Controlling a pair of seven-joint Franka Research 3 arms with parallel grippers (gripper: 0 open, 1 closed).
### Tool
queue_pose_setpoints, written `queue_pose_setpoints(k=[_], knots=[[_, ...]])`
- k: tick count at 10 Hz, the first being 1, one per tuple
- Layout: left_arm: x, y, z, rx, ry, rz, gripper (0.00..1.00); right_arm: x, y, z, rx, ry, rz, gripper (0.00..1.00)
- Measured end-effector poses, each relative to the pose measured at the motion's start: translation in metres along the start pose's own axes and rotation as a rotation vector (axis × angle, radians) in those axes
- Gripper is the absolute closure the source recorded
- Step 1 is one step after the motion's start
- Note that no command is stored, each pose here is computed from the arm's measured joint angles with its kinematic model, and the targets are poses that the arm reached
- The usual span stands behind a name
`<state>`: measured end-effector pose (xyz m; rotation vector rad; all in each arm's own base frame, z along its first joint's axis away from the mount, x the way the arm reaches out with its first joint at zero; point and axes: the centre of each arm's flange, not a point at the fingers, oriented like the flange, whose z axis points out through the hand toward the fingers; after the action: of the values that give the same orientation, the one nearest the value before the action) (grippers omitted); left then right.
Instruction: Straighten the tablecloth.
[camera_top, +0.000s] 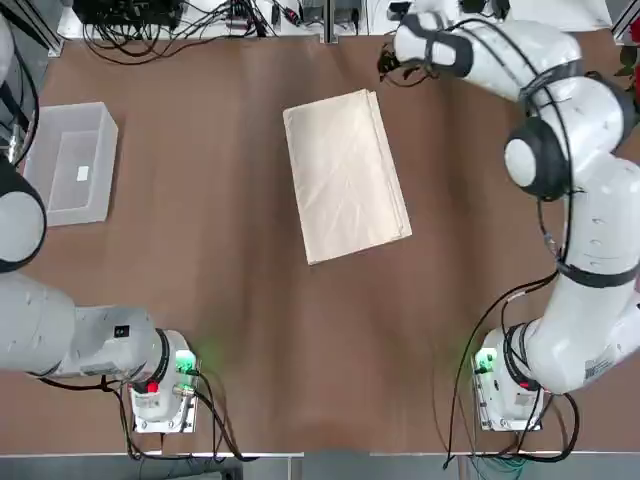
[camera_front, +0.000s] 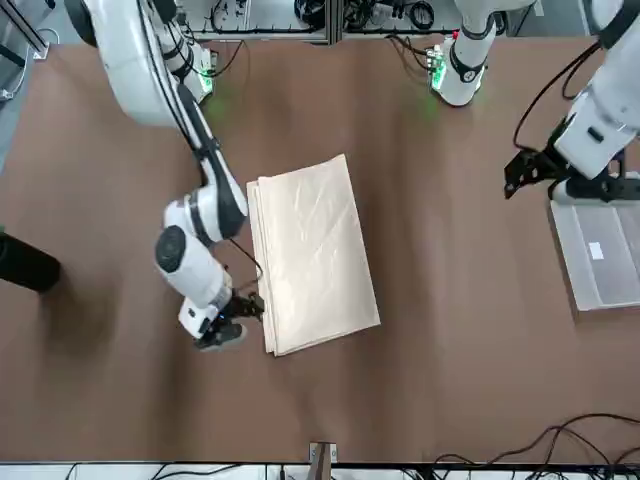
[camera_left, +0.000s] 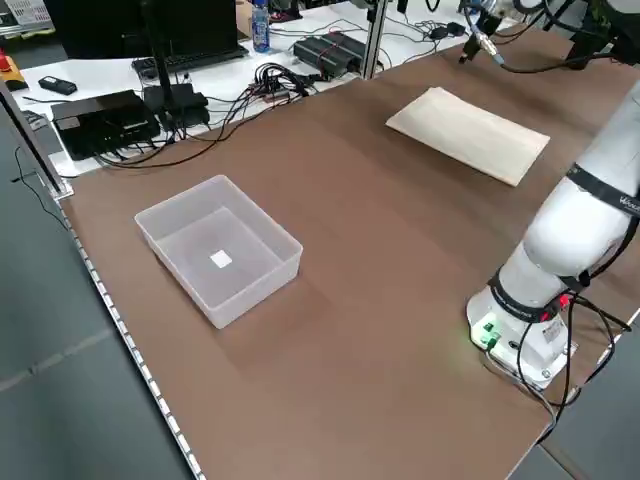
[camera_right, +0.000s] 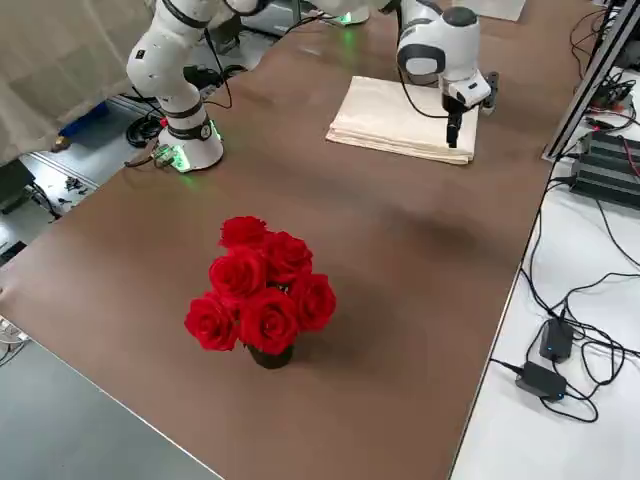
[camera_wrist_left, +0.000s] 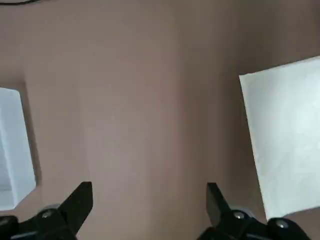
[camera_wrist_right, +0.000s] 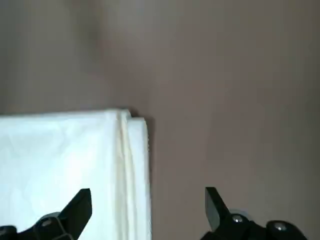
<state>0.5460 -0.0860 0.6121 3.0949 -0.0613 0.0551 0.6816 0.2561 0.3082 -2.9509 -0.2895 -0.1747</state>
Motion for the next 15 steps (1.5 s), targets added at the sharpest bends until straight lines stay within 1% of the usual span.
queue_pose_setpoints(k=[2, 3, 4, 5, 6, 7, 8, 9, 11, 13, 15], knots=[[-0.012, -0.001, -0.008, 0.008, -0.04, 0.001, 0.0, -0.017, 0.019, -0.031, 0.012, -0.098, -0.038, 0.0], [-0.013, -0.005, -0.01, 0.008, -0.039, -0.006, 0.0, -0.023, 0.028, -0.041, 0.059, -0.144, -0.029, 0.0], [-0.012, -0.008, -0.014, 0.007, -0.032, -0.011, 0.0, -0.029, 0.038, -0.046, 0.154, -0.19, -0.001, 0.0], [-0.01, -0.01, -0.017, 0.006, -0.025, -0.014, 0.0, -0.034, 0.052, -0.048, 0.272, -0.225, 0.015, 0.0], [-0.008, -0.011, -0.021, 0.004, -0.016, -0.015, 0.0, -0.036, 0.073, -0.05, 0.352, -0.232, 0.015, 0.0], [-0.006, -0.011, -0.023, 0.002, -0.011, -0.015, 0.0, -0.036, 0.094, -0.053, 0.393, -0.217, -0.006, 0.0], [-0.003, -0.011, -0.022, 0.001, -0.012, -0.015, 0.0, -0.035, 0.104, -0.055, 0.452, -0.182, -0.041, 0.0], [-0.002, -0.011, -0.021, -0.001, -0.014, -0.014, 0.0, -0.033, 0.104, -0.057, 0.523, -0.142, -0.069, 0.0], [-0.001, -0.011, -0.021, -0.002, -0.012, -0.013, 0.0, -0.034, 0.102, -0.047, 0.617, -0.095, -0.109, 0.0], [-0.001, -0.008, -0.023, -0.003, -0.01, -0.008, 0.0, -0.04, 0.105, -0.01, 0.722, -0.051, -0.154, 0.0], [0.0, -0.02, -0.024, -0.005, -0.009, -0.024, 0.0, -0.049, 0.118, 0.034, 0.796, -0.012, -0.187, 0.0]])
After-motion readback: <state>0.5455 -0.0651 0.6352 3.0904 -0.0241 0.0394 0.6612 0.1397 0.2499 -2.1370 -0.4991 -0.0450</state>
